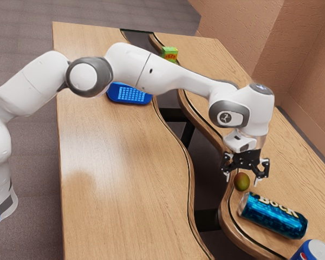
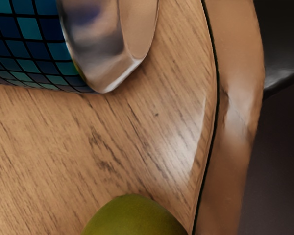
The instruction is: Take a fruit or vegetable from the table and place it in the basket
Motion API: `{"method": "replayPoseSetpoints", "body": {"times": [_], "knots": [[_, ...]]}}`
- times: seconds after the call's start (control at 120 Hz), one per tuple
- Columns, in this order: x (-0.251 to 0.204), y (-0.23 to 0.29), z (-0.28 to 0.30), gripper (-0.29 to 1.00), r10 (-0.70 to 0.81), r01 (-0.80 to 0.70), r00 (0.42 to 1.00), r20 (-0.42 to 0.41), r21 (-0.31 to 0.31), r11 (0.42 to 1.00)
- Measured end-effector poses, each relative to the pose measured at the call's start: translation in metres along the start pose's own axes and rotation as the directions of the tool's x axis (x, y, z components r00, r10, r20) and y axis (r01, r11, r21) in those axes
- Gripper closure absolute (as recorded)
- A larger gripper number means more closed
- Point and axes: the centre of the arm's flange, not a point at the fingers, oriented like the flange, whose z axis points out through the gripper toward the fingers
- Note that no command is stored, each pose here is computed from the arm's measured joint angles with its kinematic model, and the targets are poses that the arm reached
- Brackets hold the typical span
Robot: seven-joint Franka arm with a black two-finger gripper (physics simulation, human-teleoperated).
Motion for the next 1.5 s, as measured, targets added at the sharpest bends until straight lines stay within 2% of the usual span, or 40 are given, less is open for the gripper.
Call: {"method": "replayPoseSetpoints", "body": {"times": [0.3, 0.433, 0.6, 0.817, 0.967, 1.075, 1.15, 1.183, 1.233, 1.308, 1.342, 1.417, 1.5], "knots": [[-0.012, 0.002, 0.015, 0.16, -0.016, 0.016, 1.0, 0.002, 0.001, 1.0], [-0.012, 0.001, 0.015, 0.33, -0.019, 0.019, 1.0, -0.003, 0.013, 1.0], [-0.012, -0.001, 0.011, 0.49, -0.02, 0.02, 1.0, -0.005, 0.028, 0.999], [-0.014, -0.001, -0.006, 0.44, -0.027, 0.027, 1.0, -0.004, 0.036, 0.999], [-0.027, 0.015, -0.108, 0.44, -0.059, 0.052, 0.993, 0.105, 0.069, 0.996], [-0.043, 0.032, -0.144, 0.44, -0.096, 0.09, 0.984, 0.148, 0.05, 0.995], [-0.067, 0.045, -0.157, 0.44, -0.137, 0.133, 0.978, 0.159, 0.038, 0.99], [-0.091, 0.057, -0.162, 0.45, -0.175, 0.172, 0.97, 0.167, 0.032, 0.985], [-0.146, 0.09, -0.178, 0.46, -0.264, 0.263, 0.946, 0.189, 0.03, 0.964], [-0.238, 0.161, -0.207, 0.44, -0.418, 0.421, 0.881, 0.222, 0.034, 0.906], [-0.265, 0.189, -0.22, 0.45, -0.468, 0.473, 0.853, 0.231, 0.036, 0.88], [-0.274, 0.229, -0.278, 0.44, -0.532, 0.535, 0.803, 0.268, 0.067, 0.842], [-0.272, 0.253, -0.303, 0.44, -0.565, 0.574, 0.777, 0.277, 0.054, 0.817]]}}
